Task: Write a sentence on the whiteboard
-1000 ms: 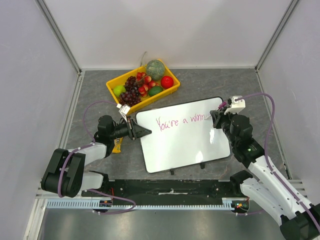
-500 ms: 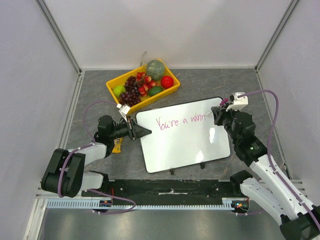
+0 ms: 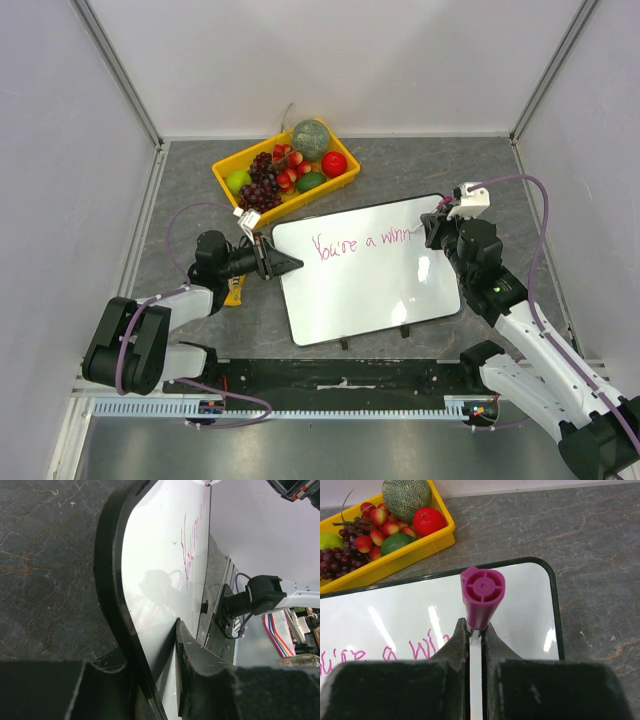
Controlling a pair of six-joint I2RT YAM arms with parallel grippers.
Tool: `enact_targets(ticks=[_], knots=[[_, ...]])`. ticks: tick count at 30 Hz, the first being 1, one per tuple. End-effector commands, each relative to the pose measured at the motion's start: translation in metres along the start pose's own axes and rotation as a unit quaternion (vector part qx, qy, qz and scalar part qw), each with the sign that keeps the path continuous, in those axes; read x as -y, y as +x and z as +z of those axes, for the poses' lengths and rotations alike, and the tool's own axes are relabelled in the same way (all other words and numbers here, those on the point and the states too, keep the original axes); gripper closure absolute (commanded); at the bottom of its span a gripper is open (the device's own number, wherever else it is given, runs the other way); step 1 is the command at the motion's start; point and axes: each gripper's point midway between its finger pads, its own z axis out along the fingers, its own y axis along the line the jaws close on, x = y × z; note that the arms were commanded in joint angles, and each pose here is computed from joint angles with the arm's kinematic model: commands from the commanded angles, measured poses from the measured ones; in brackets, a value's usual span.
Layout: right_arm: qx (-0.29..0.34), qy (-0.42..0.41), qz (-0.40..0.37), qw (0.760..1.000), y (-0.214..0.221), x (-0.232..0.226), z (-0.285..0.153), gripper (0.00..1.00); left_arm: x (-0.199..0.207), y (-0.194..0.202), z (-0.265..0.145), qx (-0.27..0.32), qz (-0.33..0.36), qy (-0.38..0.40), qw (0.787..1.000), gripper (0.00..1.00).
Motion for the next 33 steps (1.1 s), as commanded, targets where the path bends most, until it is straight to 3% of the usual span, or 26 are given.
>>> enact_targets(ticks=[1,15,33], knots=[[0.024,0.021,0.006,0.999,-0.009,0.007,0.002,1.0,-0.017,0.019,0.002,-0.024,0.06,-0.021,0.998,0.98],[0.022,0.059,-0.001,0.998,-0.009,0.021,0.004,1.0,-0.016,0.019,0.002,-0.024,0.062,-0.02,0.998,0.98],[0.04,0.025,0.024,0.999,-0.026,0.003,0.011,1.0,-0.016,0.018,0.002,-0.023,0.061,-0.021,0.998,0.98]])
